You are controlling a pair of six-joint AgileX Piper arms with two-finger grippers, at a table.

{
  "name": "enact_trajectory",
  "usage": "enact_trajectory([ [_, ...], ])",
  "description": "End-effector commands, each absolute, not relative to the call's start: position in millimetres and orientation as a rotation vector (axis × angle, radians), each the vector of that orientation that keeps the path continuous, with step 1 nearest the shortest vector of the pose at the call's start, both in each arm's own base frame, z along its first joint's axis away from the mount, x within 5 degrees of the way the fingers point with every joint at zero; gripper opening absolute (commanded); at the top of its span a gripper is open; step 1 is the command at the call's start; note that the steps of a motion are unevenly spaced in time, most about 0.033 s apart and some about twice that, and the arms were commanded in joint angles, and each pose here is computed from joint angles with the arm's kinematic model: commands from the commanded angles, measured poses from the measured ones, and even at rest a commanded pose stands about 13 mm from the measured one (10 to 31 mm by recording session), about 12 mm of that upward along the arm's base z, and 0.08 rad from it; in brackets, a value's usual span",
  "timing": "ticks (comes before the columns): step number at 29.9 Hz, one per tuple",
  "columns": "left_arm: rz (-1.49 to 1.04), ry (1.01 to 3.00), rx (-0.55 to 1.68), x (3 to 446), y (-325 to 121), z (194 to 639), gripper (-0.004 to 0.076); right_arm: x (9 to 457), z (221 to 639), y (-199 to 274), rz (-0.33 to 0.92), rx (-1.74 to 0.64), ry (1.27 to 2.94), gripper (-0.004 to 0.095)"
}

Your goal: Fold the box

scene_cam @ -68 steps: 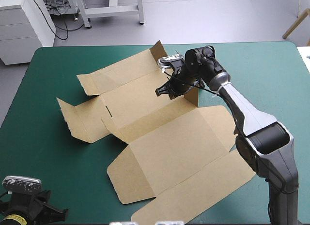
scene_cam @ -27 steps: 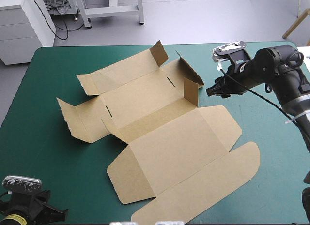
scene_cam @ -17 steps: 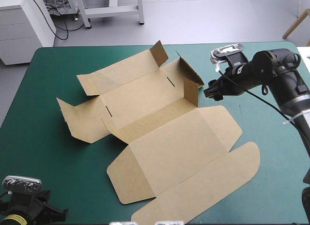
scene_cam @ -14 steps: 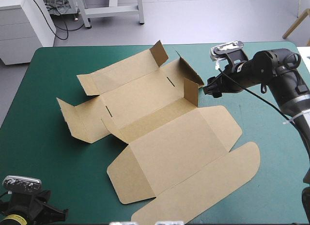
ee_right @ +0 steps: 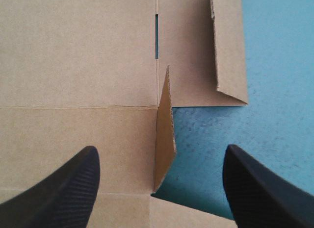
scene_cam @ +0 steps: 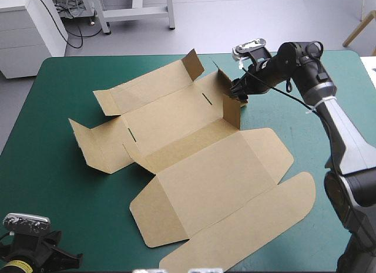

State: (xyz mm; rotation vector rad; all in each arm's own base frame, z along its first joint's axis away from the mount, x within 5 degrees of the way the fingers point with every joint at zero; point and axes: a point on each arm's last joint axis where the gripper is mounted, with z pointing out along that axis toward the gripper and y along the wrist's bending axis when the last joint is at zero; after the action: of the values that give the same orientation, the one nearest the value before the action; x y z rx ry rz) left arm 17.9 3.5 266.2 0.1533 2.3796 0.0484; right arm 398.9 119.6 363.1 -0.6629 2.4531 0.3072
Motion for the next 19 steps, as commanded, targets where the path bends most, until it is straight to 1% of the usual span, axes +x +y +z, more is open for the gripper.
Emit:
enact_trajectory([
  [1,0.036,2.325,0.157,23.8,2.3,274.9,-0.0010,403.5,375.2,121.6,0.349,-0.646,2.387,0.0644],
  [6,0.036,2.325,0.157,23.8,2.3,274.9,-0.0010,419.8,340.5,126.2,0.370,-0.658,2.484,0.0644],
  [10,0.036,2.325,0.157,23.8,2.3,274.9,-0.0010,428.9,322.8,130.7,0.412,-0.646,2.513,0.0644],
  [13,0.036,2.323,0.157,23.9,2.3,275.1,-0.0010,433.5,315.5,133.4,0.442,-0.630,2.514,0.0643],
  [19,0.036,2.323,0.157,23.9,2.3,275.1,-0.0010,438.1,307.0,134.0,0.436,-0.627,2.524,0.0639],
])
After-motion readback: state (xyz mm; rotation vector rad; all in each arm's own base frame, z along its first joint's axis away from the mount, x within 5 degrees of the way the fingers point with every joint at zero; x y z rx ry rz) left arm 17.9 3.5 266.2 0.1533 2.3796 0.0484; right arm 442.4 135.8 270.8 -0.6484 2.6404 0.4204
